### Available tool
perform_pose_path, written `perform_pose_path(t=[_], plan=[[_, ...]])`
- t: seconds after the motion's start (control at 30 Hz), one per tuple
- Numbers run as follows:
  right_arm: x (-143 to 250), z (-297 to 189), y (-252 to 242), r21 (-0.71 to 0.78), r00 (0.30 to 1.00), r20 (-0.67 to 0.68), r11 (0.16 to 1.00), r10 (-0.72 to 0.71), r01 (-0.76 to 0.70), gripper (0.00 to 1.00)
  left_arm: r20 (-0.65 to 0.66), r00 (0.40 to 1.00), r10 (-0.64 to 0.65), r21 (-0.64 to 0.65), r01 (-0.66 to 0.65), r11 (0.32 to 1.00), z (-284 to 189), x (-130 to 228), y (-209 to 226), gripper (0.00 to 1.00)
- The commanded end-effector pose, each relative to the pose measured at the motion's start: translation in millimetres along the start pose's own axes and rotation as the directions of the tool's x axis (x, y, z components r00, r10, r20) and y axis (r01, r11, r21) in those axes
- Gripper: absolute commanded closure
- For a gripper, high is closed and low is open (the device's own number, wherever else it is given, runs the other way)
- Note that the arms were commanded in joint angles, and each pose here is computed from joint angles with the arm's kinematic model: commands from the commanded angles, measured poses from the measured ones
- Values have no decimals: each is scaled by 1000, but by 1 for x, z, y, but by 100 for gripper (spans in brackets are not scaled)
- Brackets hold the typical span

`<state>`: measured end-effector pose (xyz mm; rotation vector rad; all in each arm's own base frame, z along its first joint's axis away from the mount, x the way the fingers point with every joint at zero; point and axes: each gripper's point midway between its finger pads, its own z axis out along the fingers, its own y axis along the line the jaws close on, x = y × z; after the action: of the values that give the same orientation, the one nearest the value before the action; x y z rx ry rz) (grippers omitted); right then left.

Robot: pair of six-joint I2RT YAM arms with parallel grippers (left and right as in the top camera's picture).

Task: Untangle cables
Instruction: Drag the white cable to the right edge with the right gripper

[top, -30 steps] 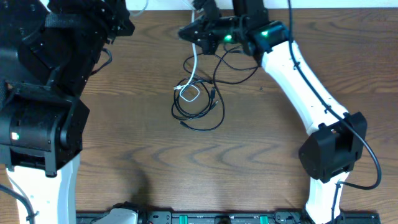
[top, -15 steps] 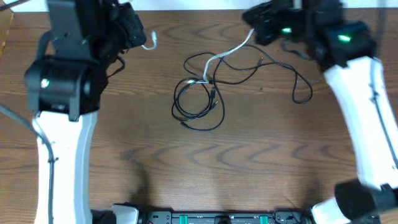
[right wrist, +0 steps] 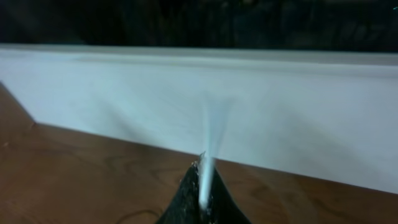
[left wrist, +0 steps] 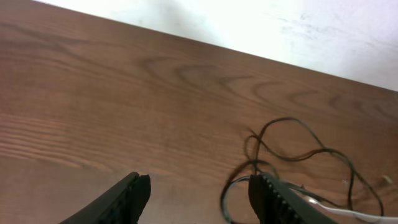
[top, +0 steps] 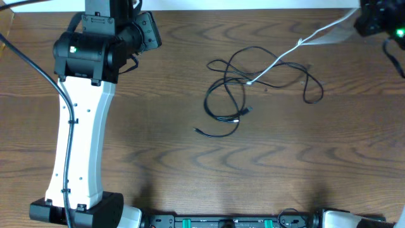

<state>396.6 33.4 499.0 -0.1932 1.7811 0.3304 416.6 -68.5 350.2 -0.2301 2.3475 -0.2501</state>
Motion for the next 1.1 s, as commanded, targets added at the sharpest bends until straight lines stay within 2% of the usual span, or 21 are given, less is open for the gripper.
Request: perform_pose_path(t=[0.0,0.13,0.27,0.37,0.5,0.77,0.93,1.07], plan=[[-3,-13,17,-76,1000,3,997,24,-24,99,-15,1000,-1,-18,0,1000,5,3,4,42],[16,-4,20,-88,995,-75,993,70,-76,99,-57,993,102,19,-101,995,6,13,-2,41],[30,4,17,-82,986,-128,989,111,-122,99,-159,974,165,96,-151,984,18,40,-12,41],[28,7,12,-72,986,-120,990,112,-121,99,-248,952,182,159,-145,976,38,64,-17,41],[14,7,-2,-20,994,-56,996,90,-91,99,-338,924,180,147,-137,980,67,89,-9,41],[-11,-9,-73,300,999,43,954,-16,2,99,-334,920,205,155,-162,975,79,89,-9,41],[-14,-29,-124,465,998,48,885,-40,13,99,-333,920,206,155,-161,975,79,89,-10,41],[-4,-33,-166,538,999,24,843,-27,10,99,-333,920,206,155,-161,975,79,89,-10,41]])
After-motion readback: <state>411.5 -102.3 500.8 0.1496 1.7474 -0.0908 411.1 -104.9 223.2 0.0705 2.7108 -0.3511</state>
